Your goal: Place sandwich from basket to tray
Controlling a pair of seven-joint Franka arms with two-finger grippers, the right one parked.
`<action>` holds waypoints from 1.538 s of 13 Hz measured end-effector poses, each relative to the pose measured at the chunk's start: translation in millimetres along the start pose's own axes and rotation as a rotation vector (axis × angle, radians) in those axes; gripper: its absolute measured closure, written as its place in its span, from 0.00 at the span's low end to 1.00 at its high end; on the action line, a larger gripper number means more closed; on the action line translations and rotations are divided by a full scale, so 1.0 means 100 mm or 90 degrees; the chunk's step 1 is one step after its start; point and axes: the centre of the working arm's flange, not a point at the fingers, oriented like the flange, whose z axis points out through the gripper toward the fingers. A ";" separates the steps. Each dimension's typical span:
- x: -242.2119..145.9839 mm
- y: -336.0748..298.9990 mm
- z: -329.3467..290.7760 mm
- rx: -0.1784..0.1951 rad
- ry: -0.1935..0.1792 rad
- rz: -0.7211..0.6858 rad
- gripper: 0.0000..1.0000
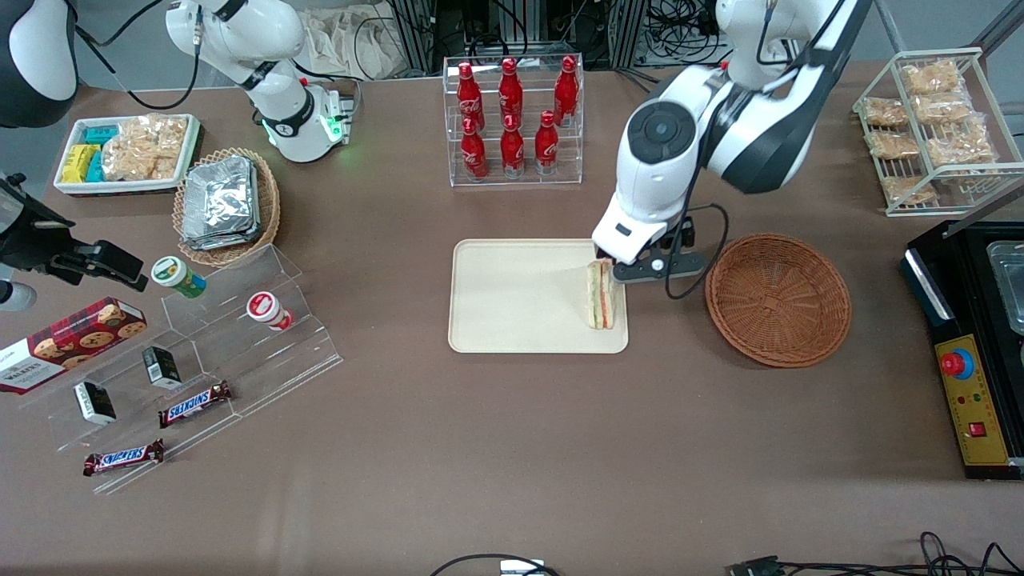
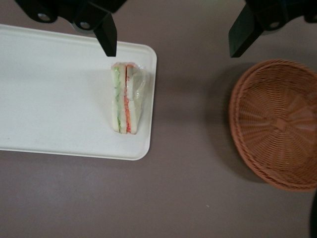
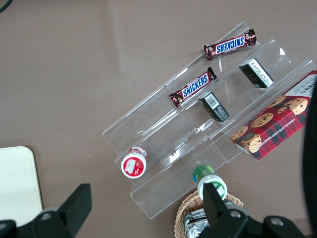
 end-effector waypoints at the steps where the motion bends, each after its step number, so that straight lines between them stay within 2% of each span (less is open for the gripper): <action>1: 0.06 -0.13 -0.28 0.003 -0.001 0.020 0.00; 3: 0.30 -0.58 -0.67 0.000 -0.003 0.048 0.00; 6: 0.69 -1.46 -0.90 -0.012 -0.004 0.074 0.00; 10: 0.98 -2.32 -0.87 -0.025 -0.007 0.013 0.00; 13: 1.03 -2.47 -0.82 -0.031 -0.003 -0.007 0.00; 15: 0.99 -2.50 -0.69 -0.055 0.017 -0.027 0.00; 16: 0.91 -2.52 -0.61 -0.058 0.028 -0.036 0.00; 20: 0.51 -2.66 -0.76 -0.046 0.042 -0.052 0.00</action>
